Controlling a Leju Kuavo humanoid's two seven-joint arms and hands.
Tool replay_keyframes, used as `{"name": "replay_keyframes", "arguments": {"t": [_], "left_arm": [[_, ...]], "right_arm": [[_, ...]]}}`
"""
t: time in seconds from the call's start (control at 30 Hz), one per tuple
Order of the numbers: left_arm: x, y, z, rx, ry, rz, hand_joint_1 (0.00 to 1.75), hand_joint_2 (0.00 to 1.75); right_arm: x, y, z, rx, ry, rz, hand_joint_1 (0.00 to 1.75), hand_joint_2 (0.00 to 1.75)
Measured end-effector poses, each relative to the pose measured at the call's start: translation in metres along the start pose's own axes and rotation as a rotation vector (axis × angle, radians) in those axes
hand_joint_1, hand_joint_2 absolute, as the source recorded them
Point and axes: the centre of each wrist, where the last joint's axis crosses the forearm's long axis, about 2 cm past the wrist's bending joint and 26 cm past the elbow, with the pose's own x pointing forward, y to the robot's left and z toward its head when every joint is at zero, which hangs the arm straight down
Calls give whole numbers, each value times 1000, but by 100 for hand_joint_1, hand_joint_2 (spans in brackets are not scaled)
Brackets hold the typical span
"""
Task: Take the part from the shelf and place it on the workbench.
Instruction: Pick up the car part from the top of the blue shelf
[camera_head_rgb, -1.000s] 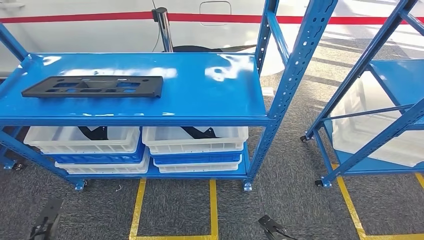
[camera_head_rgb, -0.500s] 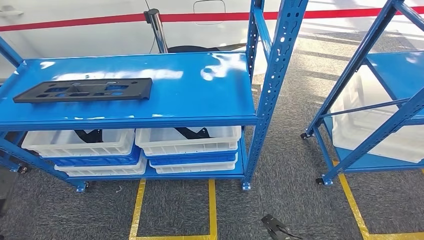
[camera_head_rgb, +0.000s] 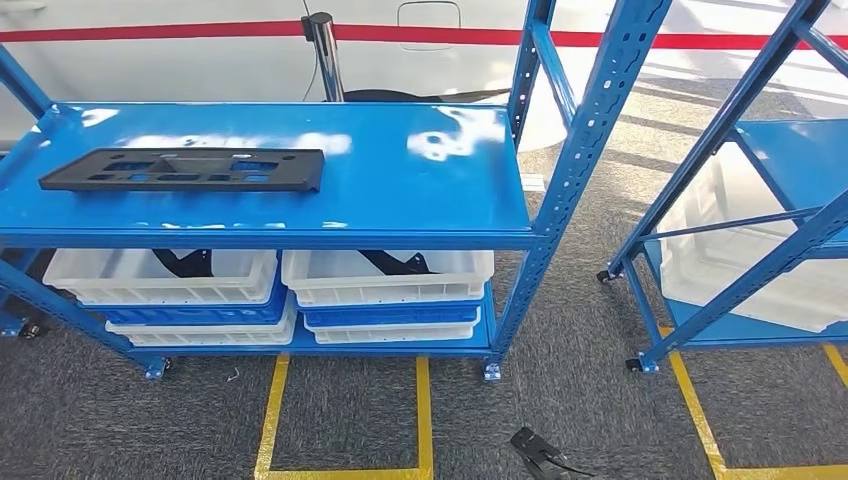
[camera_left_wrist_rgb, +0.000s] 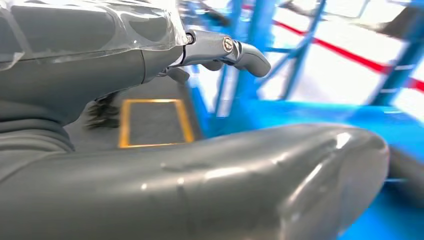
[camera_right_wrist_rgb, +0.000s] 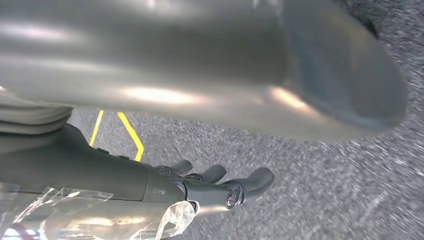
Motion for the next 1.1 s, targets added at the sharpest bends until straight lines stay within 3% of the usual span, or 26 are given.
{"name": "replay_keyframes", "arguments": {"t": [0.13,0.27,0.47,0.8,1.1], "left_arm": [[40,18,-20,-42,-84,60,0,0],[81,37,-36,2,-189,47,0,0],[134,48,-48,47,-334,-33,0,0],[201,29,-53,2,-500,-95,0,0],[253,-7,-46,-109,-621,-159,0,0]], "right_arm": [[1,1,0,13,-10,17,0,0],[4,1,0,17,-15,45,0,0],[13,3,-1,32,-29,77,0,0],[24,5,-1,46,-45,129,0,0],[31,4,-2,54,-50,166,0,0]]}}
